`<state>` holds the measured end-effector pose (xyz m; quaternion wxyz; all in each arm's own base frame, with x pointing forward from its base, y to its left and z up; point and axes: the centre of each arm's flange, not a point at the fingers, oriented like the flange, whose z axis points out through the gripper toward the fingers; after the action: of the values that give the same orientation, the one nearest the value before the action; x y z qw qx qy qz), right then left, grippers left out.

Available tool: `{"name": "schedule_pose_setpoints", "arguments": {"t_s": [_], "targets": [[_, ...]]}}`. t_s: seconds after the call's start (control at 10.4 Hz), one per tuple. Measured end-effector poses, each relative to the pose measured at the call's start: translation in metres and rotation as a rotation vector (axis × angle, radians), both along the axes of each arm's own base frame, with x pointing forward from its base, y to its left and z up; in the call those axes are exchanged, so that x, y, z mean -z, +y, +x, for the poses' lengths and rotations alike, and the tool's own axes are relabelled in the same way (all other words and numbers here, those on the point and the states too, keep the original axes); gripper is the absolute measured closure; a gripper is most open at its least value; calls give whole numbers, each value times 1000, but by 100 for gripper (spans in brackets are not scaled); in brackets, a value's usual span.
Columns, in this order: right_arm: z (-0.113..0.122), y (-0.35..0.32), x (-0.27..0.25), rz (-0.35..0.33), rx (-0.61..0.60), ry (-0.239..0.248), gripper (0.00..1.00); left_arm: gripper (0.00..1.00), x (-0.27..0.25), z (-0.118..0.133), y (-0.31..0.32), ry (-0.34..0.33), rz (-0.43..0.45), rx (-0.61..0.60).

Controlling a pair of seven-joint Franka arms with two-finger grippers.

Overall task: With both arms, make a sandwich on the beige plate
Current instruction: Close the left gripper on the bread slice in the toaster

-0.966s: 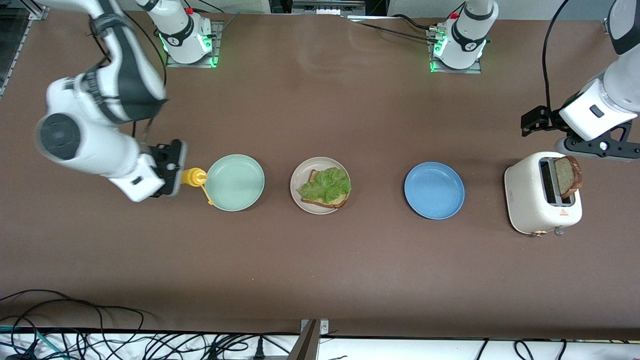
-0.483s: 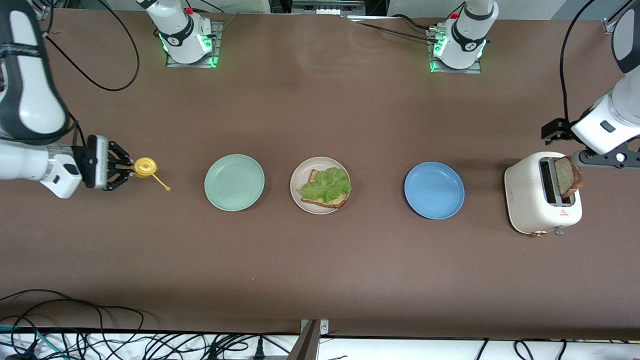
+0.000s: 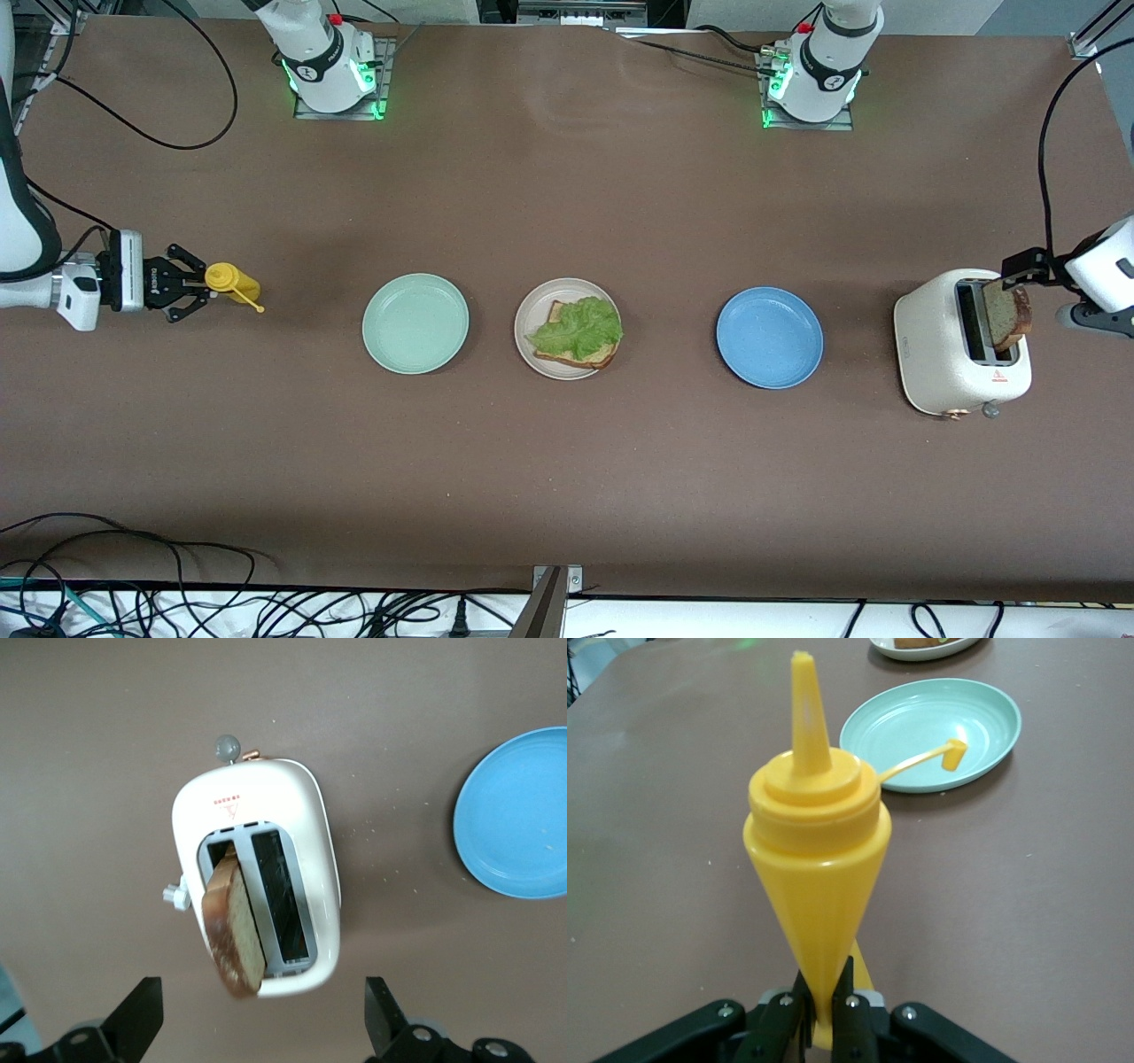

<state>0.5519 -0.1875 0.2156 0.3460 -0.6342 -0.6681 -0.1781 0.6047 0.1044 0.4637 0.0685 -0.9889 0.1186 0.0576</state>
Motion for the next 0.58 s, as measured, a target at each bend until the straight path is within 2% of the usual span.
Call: {"name": "schedule_pose_setpoints", "arguments": {"t_s": [0.29,0.58], "targets": [[-7,-5,27,77,-26,-40,89,0,54,-9,12,-46,-15,24],[-14,-11,51,118,-32,-50,89,0,54,-14,35,-63,-11,10]]}}
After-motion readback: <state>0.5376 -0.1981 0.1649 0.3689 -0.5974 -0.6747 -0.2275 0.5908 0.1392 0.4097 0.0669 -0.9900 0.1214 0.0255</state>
